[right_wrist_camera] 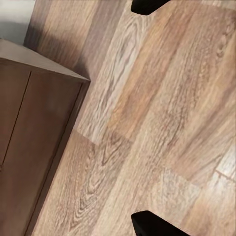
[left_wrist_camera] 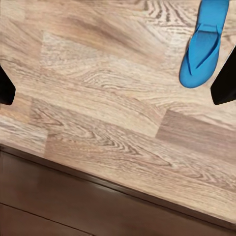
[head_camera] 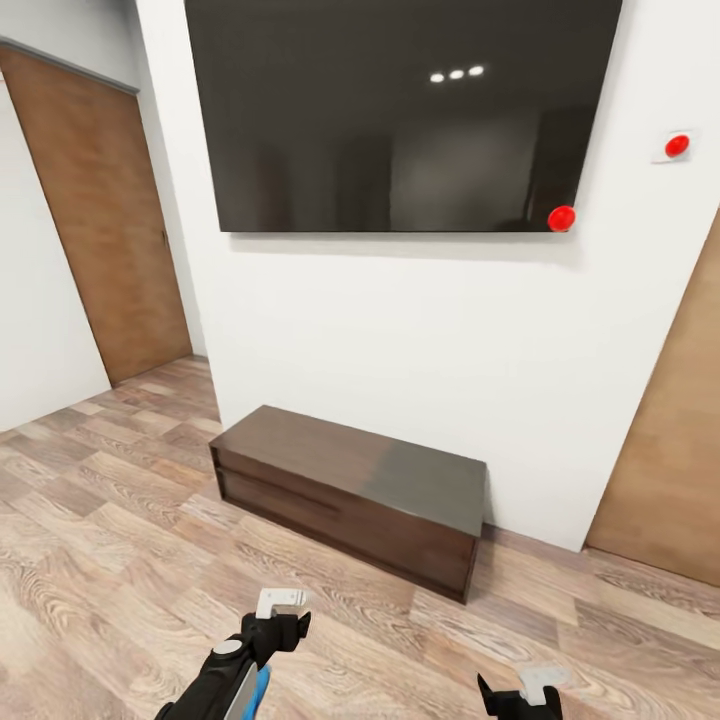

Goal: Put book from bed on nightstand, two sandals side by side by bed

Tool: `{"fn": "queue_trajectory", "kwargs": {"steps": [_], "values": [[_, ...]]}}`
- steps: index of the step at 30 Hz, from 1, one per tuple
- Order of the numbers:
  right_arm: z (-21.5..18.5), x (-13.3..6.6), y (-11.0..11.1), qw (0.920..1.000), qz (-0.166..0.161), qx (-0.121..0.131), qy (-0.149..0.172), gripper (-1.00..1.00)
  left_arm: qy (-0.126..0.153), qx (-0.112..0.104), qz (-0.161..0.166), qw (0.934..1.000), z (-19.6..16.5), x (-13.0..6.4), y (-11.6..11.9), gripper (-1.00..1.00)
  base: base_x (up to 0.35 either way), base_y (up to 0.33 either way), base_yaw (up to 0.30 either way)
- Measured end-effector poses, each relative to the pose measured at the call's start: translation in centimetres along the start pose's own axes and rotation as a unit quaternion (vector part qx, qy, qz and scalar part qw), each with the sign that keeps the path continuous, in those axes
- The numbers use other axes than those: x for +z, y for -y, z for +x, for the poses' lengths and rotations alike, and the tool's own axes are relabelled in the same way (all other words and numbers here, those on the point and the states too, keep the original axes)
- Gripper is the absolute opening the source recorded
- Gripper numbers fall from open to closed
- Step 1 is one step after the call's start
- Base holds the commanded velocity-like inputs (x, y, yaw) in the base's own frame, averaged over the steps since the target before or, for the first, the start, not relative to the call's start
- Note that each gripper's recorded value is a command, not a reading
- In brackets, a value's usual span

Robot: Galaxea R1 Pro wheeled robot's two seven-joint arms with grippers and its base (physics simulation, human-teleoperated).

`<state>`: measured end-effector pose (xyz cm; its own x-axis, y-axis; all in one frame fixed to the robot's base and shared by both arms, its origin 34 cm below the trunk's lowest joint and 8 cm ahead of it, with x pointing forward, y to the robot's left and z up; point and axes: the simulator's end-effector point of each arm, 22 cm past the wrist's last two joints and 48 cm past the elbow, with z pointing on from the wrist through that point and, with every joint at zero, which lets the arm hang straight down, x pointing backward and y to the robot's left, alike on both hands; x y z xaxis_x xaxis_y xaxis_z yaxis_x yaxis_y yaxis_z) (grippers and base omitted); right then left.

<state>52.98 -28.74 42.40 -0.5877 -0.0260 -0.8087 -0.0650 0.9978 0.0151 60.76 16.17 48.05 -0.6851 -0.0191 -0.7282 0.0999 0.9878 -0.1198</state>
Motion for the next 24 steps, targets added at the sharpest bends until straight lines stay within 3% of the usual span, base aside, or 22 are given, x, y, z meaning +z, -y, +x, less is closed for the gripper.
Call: {"fn": "queue_trajectory", "kwargs": {"steps": [5, 24], "values": [[-0.01, 0.0, 0.0, 1.0, 0.0, 0.0, 0.0, 1.0, -0.001, 0.0, -0.001, 1.0, 0.06, 0.0, -0.02, 1.0, 0.177, -0.061, 0.255], [-0.01, -0.01, 0.0, 1.0, 0.0, 0.0, 0.0, 1.0, -0.001, 0.001, -0.003, 1.0, 0.07, -0.01, -0.14, 1.0, 0.214, -0.188, 0.255]]}}
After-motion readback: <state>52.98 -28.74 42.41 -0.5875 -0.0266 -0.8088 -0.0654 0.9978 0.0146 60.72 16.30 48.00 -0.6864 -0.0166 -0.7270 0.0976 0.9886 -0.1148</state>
